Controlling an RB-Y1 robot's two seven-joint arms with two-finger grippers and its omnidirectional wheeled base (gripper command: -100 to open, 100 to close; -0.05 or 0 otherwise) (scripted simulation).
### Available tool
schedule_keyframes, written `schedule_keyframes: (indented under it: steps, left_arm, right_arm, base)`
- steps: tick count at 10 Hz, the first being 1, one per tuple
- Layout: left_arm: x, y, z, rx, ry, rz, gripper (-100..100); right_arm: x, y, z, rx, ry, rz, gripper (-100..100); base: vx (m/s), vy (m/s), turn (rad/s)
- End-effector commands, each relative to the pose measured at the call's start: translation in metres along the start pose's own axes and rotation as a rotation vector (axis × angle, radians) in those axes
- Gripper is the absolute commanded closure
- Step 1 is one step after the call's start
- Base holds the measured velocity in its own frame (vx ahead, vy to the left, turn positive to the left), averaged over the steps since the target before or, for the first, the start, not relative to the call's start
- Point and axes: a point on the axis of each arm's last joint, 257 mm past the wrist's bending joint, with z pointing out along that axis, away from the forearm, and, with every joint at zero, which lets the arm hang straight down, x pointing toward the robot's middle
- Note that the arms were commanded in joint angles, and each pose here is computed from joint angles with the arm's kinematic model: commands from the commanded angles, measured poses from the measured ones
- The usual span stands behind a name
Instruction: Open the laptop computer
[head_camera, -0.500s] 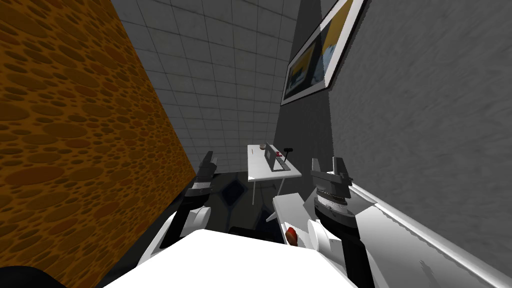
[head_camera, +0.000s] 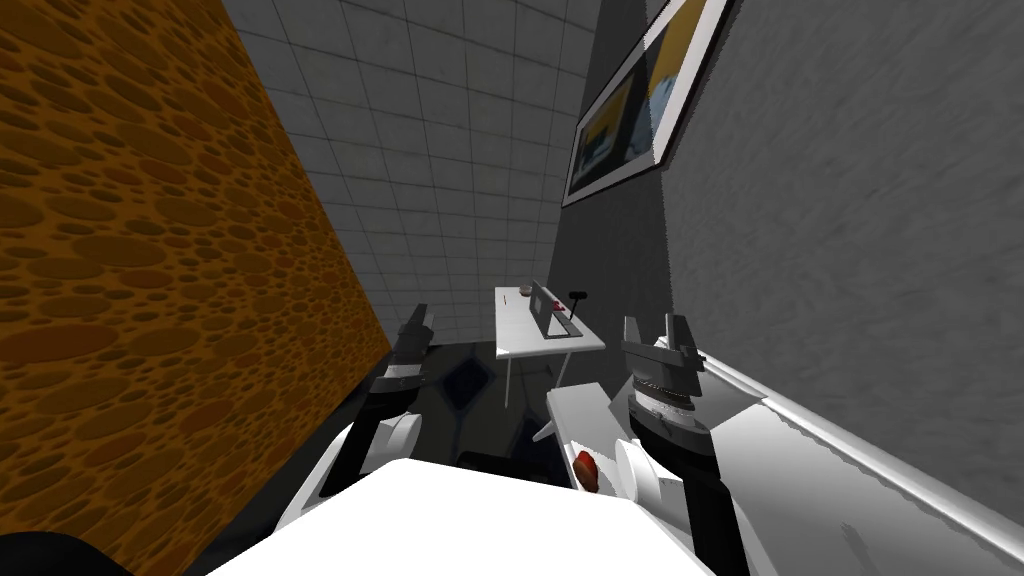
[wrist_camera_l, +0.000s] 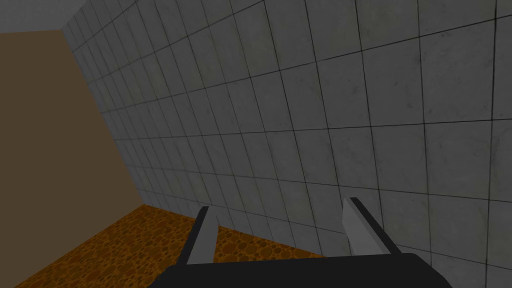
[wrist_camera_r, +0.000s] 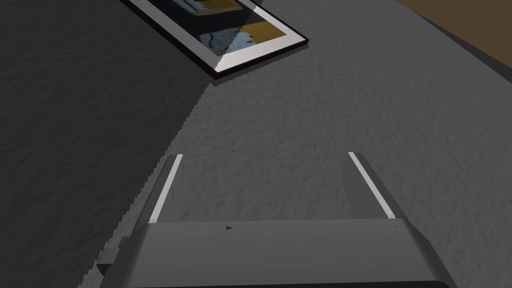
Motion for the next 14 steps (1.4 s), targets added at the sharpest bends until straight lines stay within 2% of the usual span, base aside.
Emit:
schedule_keyframes:
  steps: [1,4,5,9,14]
  left_arm:
    - [0.0,0.0,0.0,0.0,0.0,0.0,0]
    - [0.0,0.0,0.0,0.0,0.0,0.0,0]
    - [0.0,0.0,0.0,0.0,0.0,0.0,0]
    - [0.0,0.0,0.0,-0.001,0.0,0.0,0]
    - [0.0,0.0,0.0,-0.001,0.0,0.0,0]
  right_arm:
    - [0.0,0.0,0.0,0.0,0.0,0.0,0]
    - [0.0,0.0,0.0,0.0,0.0,0.0,0]
    - [0.005,-0.003,0.0,0.008,0.039,-0.024,-100]
    - [0.017,-0.022,-0.006,0.049,0.156,-0.141,-100]
    - [0.02,-0.059,-0.019,0.117,0.299,-0.38,-100]
  base:
    - [0.0,0.0,0.0]
    - [0.0,0.0,0.0]
    - [0.009,0.008,0.012]
    - [0.01,0.029,0.019]
    - [0.027,0.052,0.029]
